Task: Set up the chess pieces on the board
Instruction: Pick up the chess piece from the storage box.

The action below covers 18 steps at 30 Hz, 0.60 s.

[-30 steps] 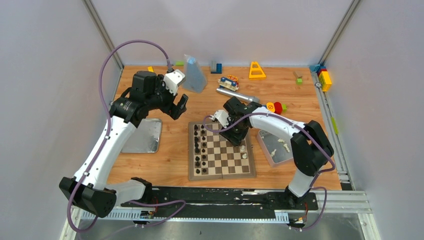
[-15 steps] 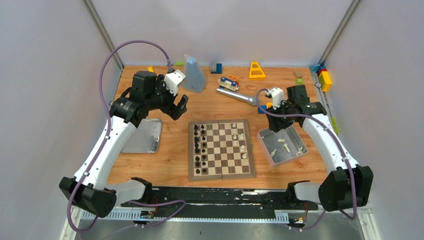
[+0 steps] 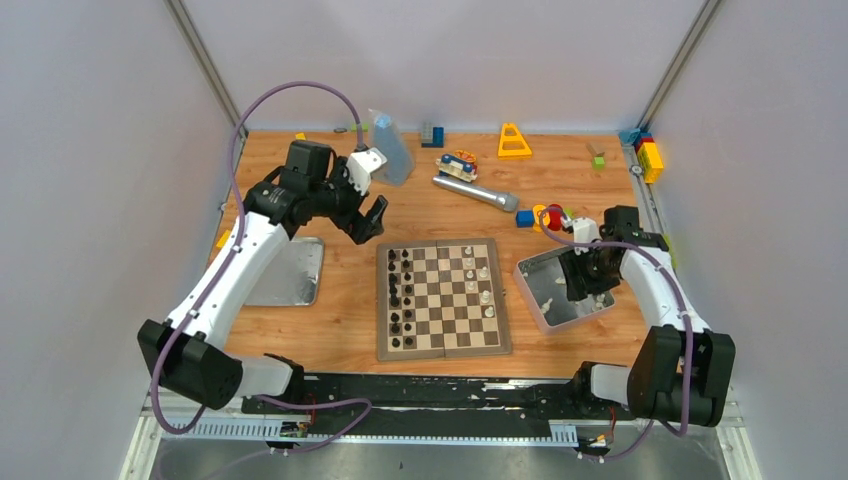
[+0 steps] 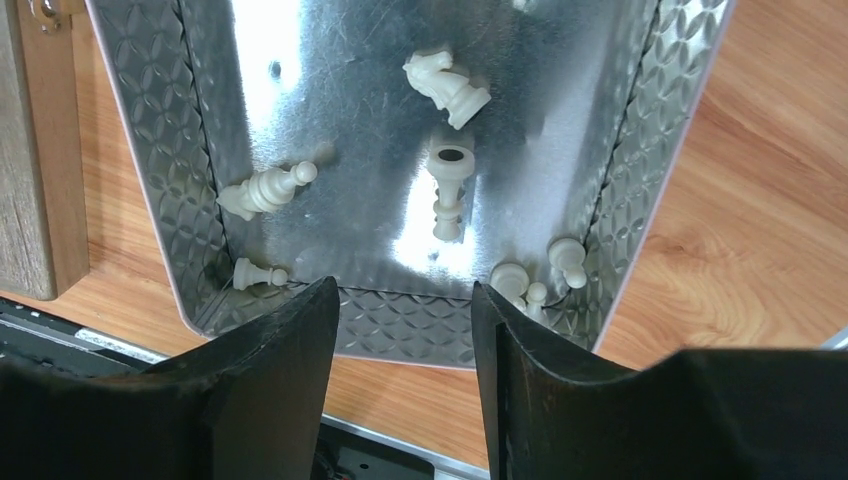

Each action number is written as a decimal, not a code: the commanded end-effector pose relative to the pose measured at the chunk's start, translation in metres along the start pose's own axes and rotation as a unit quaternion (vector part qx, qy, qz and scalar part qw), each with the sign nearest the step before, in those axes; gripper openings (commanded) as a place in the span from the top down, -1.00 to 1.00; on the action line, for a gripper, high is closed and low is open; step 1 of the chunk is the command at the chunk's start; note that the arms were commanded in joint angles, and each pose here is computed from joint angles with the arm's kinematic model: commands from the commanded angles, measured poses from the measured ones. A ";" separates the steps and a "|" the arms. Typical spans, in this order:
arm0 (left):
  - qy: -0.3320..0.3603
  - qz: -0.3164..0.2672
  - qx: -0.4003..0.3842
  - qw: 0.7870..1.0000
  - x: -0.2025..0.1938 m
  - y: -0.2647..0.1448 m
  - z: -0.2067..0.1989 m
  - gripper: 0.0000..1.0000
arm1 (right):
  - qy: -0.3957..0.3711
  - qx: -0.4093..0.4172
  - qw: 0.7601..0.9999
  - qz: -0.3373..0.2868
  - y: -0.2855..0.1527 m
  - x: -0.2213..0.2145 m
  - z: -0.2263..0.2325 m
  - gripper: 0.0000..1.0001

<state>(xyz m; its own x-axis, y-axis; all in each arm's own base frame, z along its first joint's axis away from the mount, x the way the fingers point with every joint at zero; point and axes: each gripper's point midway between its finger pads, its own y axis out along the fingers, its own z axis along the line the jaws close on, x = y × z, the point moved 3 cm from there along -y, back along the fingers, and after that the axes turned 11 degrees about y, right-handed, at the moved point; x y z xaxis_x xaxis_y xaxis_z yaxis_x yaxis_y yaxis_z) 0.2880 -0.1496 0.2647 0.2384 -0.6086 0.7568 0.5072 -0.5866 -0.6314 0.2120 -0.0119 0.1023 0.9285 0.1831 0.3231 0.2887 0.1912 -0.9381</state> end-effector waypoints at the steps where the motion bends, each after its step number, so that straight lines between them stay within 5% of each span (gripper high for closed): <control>1: 0.013 -0.013 -0.041 0.999 0.007 0.010 -0.002 -1.00 | -0.022 0.028 0.999 -0.022 0.004 0.005 0.007 -0.05; 18: 0.006 -0.004 -0.090 0.996 0.000 0.049 0.001 -1.00 | 0.043 0.181 0.982 0.008 0.043 0.031 0.034 0.11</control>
<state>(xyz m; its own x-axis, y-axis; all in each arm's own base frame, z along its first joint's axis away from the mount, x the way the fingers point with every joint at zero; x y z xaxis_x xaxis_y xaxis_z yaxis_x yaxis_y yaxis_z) 0.3007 -0.1723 0.2175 0.2823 -0.6276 0.7255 0.3252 -0.6489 -0.6879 0.2248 0.0230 0.0662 0.9648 0.1340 0.2264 0.1463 0.4419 -0.8851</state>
